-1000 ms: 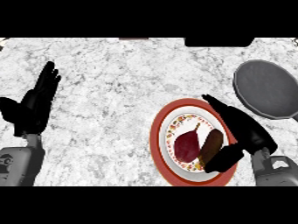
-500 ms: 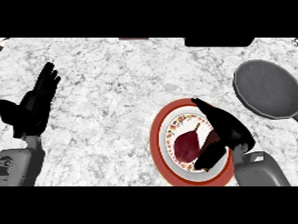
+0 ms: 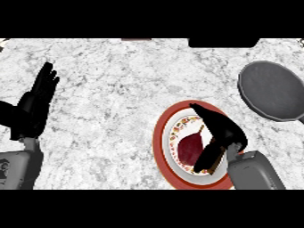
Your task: Pick the pear from the plate and place it in the pan
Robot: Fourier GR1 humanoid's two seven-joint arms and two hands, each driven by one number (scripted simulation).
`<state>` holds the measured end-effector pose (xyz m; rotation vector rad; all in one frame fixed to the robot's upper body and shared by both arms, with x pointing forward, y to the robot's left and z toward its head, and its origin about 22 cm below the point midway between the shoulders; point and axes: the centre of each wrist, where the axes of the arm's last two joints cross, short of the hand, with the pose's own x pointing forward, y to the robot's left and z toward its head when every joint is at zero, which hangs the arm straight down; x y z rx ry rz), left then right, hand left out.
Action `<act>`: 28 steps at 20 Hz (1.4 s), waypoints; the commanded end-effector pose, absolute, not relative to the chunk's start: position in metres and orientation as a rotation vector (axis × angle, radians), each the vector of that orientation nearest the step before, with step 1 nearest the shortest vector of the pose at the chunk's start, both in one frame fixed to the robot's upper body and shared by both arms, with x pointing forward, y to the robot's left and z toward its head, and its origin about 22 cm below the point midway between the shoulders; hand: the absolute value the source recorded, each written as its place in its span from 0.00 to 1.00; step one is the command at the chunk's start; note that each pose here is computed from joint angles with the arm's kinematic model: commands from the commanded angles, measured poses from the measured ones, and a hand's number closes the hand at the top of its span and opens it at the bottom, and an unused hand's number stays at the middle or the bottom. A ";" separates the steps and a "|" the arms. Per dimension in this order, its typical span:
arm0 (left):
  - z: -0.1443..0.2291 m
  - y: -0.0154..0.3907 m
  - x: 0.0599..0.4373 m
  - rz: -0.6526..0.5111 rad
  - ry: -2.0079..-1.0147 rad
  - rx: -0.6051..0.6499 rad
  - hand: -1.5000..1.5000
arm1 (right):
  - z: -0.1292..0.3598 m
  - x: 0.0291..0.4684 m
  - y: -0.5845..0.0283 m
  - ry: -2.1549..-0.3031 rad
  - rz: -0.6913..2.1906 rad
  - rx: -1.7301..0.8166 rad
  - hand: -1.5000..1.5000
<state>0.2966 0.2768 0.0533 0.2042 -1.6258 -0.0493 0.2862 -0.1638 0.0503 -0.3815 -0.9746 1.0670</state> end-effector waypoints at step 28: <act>0.043 0.257 0.302 -0.075 -1.620 0.169 0.50 | 0.116 0.358 -0.040 -1.011 0.687 -1.176 1.00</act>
